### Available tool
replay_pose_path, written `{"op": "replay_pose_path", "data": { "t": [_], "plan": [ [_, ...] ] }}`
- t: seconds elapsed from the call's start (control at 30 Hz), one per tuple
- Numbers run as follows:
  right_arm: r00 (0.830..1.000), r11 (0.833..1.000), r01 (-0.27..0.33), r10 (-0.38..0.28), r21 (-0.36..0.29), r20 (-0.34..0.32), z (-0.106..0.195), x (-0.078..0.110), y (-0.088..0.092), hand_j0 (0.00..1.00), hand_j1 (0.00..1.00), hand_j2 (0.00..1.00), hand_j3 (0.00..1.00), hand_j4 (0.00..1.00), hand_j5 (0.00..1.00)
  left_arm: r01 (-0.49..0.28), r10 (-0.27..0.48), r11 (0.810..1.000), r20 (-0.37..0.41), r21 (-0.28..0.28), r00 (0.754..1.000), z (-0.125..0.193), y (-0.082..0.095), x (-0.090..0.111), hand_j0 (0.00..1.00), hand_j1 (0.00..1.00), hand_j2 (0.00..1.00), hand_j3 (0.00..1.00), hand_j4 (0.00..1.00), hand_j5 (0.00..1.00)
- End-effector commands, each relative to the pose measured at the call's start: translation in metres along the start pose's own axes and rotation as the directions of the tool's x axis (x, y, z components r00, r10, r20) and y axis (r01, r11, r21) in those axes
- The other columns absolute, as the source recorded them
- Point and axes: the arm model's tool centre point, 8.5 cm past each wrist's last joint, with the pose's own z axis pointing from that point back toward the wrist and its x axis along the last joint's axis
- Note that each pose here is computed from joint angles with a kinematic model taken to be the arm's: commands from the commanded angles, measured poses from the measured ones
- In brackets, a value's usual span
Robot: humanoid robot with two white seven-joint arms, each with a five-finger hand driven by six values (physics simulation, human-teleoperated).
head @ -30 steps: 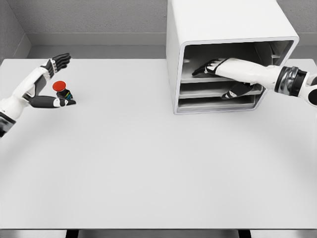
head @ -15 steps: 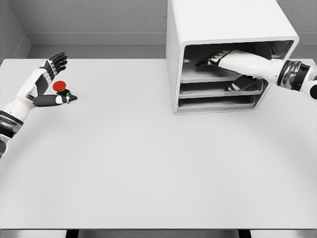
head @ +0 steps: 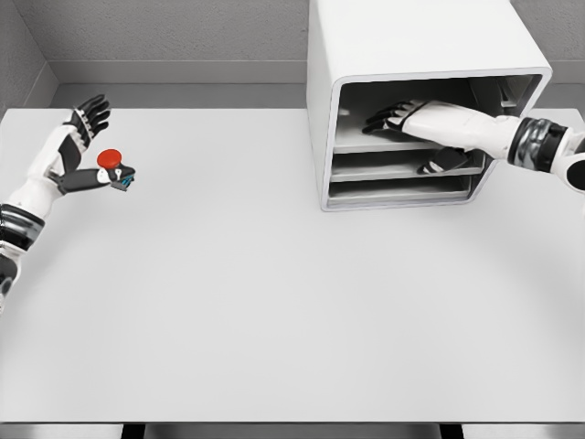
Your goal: Slide open multi-storey tabletop storage cabinets and put open load switch and slide close multi-storey tabletop storage cabinets
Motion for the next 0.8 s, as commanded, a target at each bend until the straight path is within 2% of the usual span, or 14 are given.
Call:
{"op": "replay_pose_path", "data": {
  "t": [0.0, 0.2, 0.37, 0.53, 0.6, 0.77],
  "plan": [
    [1.000, 0.999, -0.020, 0.021, 0.026, -0.022, 0.003, -0.004, 0.003, 0.94, 0.94, 0.94, 0.94, 0.94, 0.94, -0.021, 0.021, 1.000, -0.026, 0.009, 0.999, -0.002, -0.006, -0.008, 1.00, 1.00, 1.00, 1.00, 1.00, 1.00],
    [0.999, 0.998, -0.028, 0.030, 0.048, -0.040, 0.008, -0.007, 0.010, 0.94, 0.94, 0.94, 0.94, 0.94, 0.94, -0.037, 0.037, 0.999, -0.065, 0.012, 0.997, -0.001, -0.011, -0.017, 1.00, 1.00, 1.00, 1.00, 1.00, 1.00],
    [0.997, 0.998, -0.035, 0.038, 0.047, -0.064, 0.020, -0.014, 0.006, 0.94, 0.94, 0.94, 0.94, 0.94, 0.94, -0.041, 0.043, 0.999, -0.081, 0.029, 0.996, 0.001, -0.010, -0.024, 1.00, 1.00, 1.00, 1.00, 1.00, 1.00],
    [0.997, 0.998, -0.044, 0.048, 0.054, -0.068, 0.024, -0.014, 0.005, 0.94, 0.94, 0.94, 0.94, 0.94, 0.94, -0.049, 0.051, 0.996, -0.018, 0.076, 0.999, -0.005, 0.006, -0.006, 1.00, 1.00, 1.00, 1.00, 1.00, 1.00],
    [0.995, 0.994, -0.092, 0.094, 0.056, -0.040, 0.027, -0.001, 0.000, 0.94, 0.94, 0.94, 0.94, 0.94, 0.94, -0.049, 0.049, 0.996, -0.004, 0.071, 0.999, -0.008, 0.006, -0.001, 1.00, 1.00, 1.00, 1.00, 1.00, 1.00],
    [0.985, 0.983, -0.169, 0.170, 0.066, -0.013, 0.036, 0.014, -0.010, 0.94, 0.94, 0.94, 0.94, 0.94, 0.94, -0.050, 0.050, 0.997, 0.009, 0.065, 0.999, -0.011, 0.005, 0.003, 1.00, 1.00, 1.00, 1.00, 1.00, 1.00]
  ]
}}
